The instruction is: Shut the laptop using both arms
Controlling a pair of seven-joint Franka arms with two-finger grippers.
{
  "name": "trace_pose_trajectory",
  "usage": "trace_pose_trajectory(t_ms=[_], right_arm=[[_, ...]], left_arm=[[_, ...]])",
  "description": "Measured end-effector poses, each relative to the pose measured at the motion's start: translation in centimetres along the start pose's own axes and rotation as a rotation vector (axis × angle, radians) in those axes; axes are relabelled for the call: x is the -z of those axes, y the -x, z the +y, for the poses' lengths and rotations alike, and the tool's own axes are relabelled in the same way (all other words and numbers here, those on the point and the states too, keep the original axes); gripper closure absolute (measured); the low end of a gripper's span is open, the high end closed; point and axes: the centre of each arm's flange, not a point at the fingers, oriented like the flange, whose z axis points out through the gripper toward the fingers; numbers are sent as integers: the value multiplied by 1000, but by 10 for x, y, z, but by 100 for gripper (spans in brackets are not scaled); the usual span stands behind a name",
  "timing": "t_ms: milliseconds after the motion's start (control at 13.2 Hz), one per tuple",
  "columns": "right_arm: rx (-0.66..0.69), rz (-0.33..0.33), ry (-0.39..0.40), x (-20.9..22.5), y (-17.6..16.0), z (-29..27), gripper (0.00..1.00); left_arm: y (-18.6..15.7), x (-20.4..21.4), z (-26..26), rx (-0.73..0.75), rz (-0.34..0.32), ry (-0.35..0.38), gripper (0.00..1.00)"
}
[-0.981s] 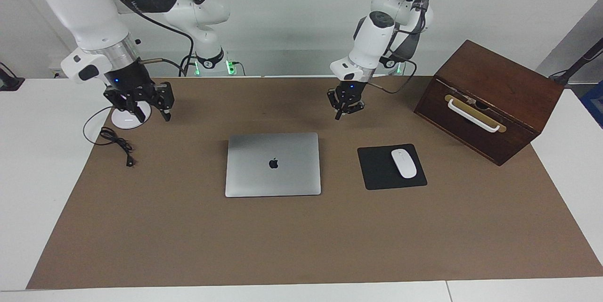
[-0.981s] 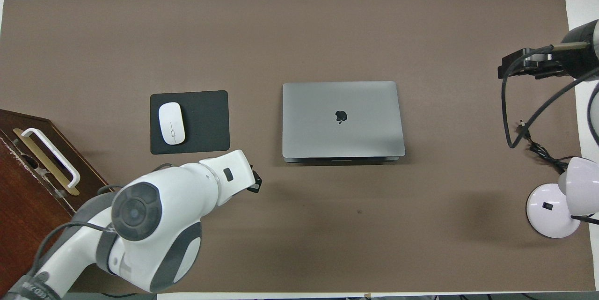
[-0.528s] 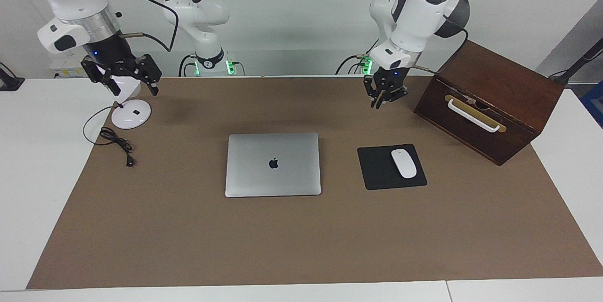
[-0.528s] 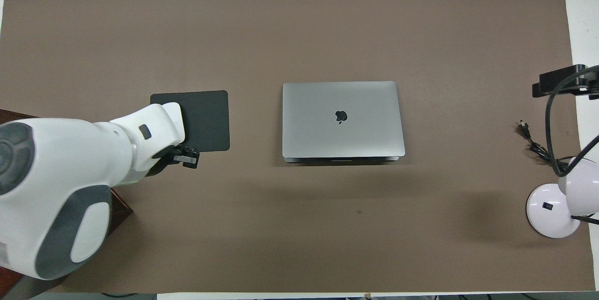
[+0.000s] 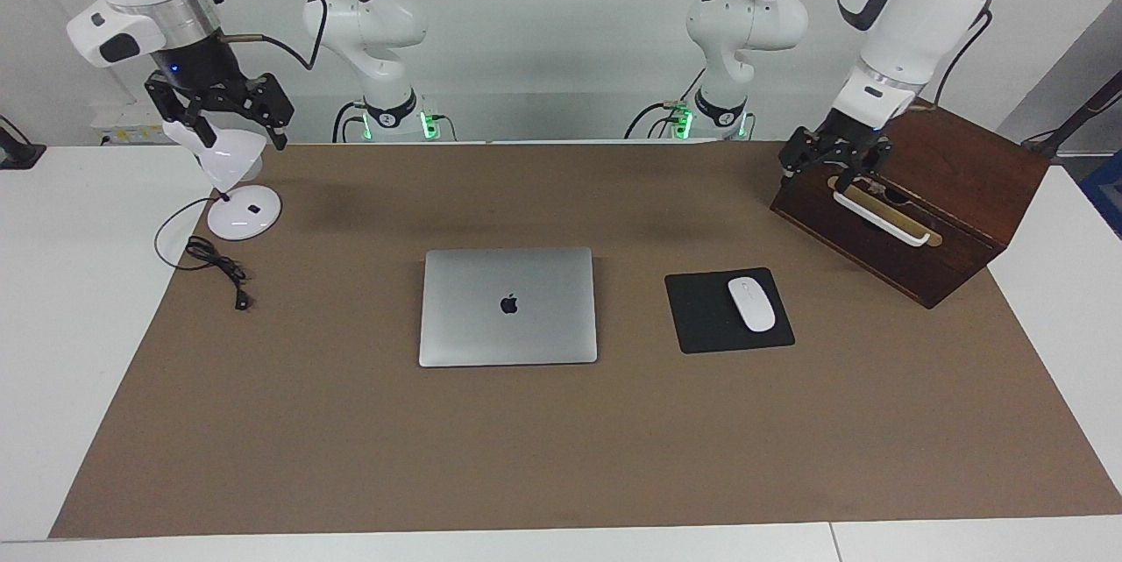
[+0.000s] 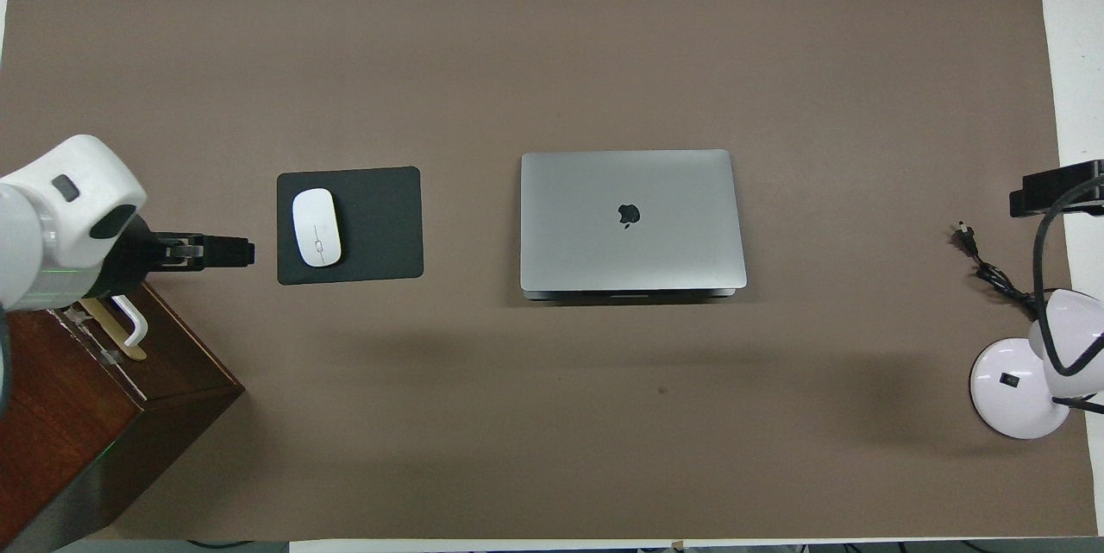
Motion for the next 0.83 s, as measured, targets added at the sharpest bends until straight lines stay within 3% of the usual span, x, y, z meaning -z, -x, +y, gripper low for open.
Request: trace_pose_trajectory(t_ms=[453,830], right_arm=[[4,-3,0,-1,1,-2,0],[7,18,0,1,0,-4,0]], left_arm=[[-19,48,-25,39,81,-31,0],[-49,93,-29,51,26,-50,0]])
